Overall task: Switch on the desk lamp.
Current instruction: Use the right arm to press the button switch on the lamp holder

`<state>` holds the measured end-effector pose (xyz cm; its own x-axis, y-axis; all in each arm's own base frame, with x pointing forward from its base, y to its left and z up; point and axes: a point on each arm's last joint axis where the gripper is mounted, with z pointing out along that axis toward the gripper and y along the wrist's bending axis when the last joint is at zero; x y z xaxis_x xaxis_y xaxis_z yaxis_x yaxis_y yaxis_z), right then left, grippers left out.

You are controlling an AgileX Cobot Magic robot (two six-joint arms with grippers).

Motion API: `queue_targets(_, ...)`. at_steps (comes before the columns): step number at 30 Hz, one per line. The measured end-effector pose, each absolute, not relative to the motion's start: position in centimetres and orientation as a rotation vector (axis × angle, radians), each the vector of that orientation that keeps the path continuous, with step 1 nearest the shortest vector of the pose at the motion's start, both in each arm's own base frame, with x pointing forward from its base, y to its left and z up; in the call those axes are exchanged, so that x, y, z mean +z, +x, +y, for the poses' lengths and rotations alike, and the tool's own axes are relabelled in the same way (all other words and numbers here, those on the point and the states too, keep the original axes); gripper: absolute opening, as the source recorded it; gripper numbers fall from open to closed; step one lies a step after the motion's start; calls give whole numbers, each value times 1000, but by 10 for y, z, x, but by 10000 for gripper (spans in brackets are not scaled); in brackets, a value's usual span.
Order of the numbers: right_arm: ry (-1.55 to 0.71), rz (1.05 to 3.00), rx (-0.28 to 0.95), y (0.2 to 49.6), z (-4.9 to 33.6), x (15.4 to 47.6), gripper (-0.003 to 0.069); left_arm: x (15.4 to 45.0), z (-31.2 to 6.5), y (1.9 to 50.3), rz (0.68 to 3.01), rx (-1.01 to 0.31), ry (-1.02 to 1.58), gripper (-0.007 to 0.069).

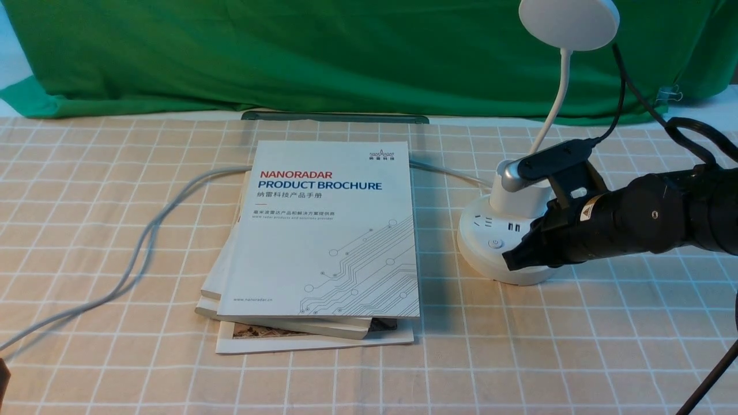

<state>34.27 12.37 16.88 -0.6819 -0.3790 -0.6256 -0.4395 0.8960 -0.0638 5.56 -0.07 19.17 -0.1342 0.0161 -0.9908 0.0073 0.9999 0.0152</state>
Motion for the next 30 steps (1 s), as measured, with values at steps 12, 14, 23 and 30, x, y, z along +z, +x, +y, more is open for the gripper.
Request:
queue_targets(12, -572, 2381, 115, 347, 123, 164, 27, 192, -1, 56, 1705, 8, 18, 21)
queue_targets(14, -570, 2380, 115, 348, 124, 162, 27, 192, -1, 56, 1705, 8, 18, 21)
queue_targets(23, -564, 2376, 115, 351, 125, 159, 27, 192, -1, 56, 1705, 8, 18, 21)
queue_targets(30, -566, 2375, 118, 349, 124, 166, 27, 192, -1, 56, 1705, 8, 18, 21)
